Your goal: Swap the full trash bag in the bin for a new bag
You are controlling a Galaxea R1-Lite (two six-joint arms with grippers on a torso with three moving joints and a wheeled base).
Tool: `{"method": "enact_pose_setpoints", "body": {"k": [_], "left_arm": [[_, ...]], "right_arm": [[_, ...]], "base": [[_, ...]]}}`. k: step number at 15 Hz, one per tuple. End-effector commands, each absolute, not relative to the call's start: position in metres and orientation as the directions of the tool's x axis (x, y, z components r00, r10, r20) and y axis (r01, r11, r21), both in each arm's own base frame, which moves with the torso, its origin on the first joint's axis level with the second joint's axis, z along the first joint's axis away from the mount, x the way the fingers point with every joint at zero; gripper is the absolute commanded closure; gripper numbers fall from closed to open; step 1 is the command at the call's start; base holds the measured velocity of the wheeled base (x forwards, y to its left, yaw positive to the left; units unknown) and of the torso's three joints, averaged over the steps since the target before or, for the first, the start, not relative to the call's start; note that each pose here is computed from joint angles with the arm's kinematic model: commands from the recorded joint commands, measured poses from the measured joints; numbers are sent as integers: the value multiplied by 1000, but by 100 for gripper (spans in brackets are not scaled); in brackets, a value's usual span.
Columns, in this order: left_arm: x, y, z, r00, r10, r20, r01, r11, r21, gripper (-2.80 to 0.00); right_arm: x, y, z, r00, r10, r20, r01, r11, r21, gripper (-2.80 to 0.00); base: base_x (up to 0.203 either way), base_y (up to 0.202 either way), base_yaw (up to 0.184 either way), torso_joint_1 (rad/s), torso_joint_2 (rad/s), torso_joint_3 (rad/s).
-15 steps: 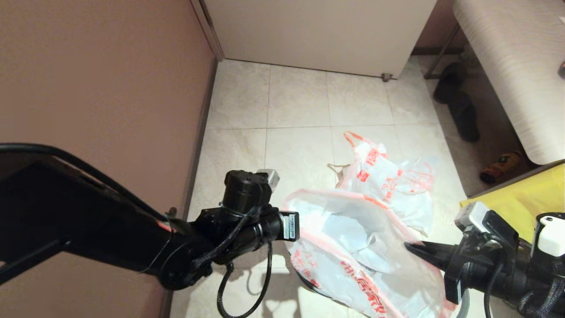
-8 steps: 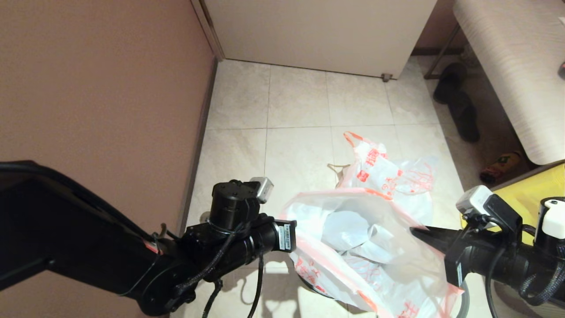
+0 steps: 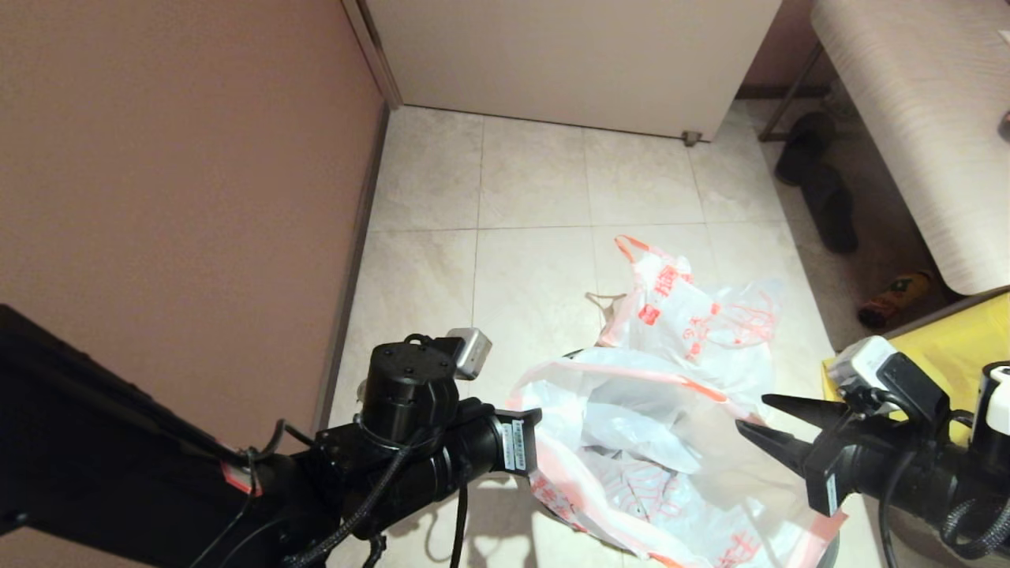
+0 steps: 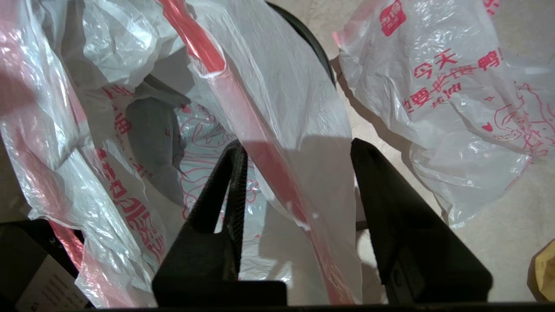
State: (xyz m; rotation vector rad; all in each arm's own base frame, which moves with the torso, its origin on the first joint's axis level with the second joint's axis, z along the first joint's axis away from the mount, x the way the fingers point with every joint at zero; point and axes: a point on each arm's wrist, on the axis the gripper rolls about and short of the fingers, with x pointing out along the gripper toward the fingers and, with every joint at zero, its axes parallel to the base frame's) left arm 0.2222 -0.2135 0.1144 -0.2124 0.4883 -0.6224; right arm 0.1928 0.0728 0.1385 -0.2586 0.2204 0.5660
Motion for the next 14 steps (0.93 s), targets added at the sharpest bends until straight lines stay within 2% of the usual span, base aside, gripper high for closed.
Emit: {"method": "enact_pose_setpoints", "body": {"k": [1, 4, 6, 7, 10, 14], "left_arm": [[221, -213, 119, 708, -610, -356, 507, 790, -345, 0], [222, -213, 119, 710, -610, -353, 495, 788, -365, 0], [222, -211, 123, 717, -613, -333, 494, 783, -377, 0], [221, -211, 125, 717, -617, -324, 499, 779, -379, 0], [220, -211, 127, 718, -619, -317, 502, 777, -380, 0], [219, -211, 128, 718, -624, -309, 507, 773, -382, 0]], "right_arm": [[181, 70, 152, 835, 507, -211, -543, 821, -174, -280], [149, 61, 176, 842, 529, -108, -538, 839, -82, -280], [122, 69, 182, 773, 622, -126, -629, 777, -27, -280], [113, 77, 179, 721, 671, -175, -682, 731, -6, 0], [118, 104, 164, 644, 692, -328, -721, 692, 43, 0], [151, 143, 145, 610, 653, -449, -698, 711, 86, 0]], "base": [[0, 0, 0, 0, 0, 0], [0, 0, 0, 0, 0, 0], [0, 0, 0, 0, 0, 0], [0, 0, 0, 0, 0, 0], [0, 0, 0, 0, 0, 0], [0, 0, 0, 0, 0, 0]]}}
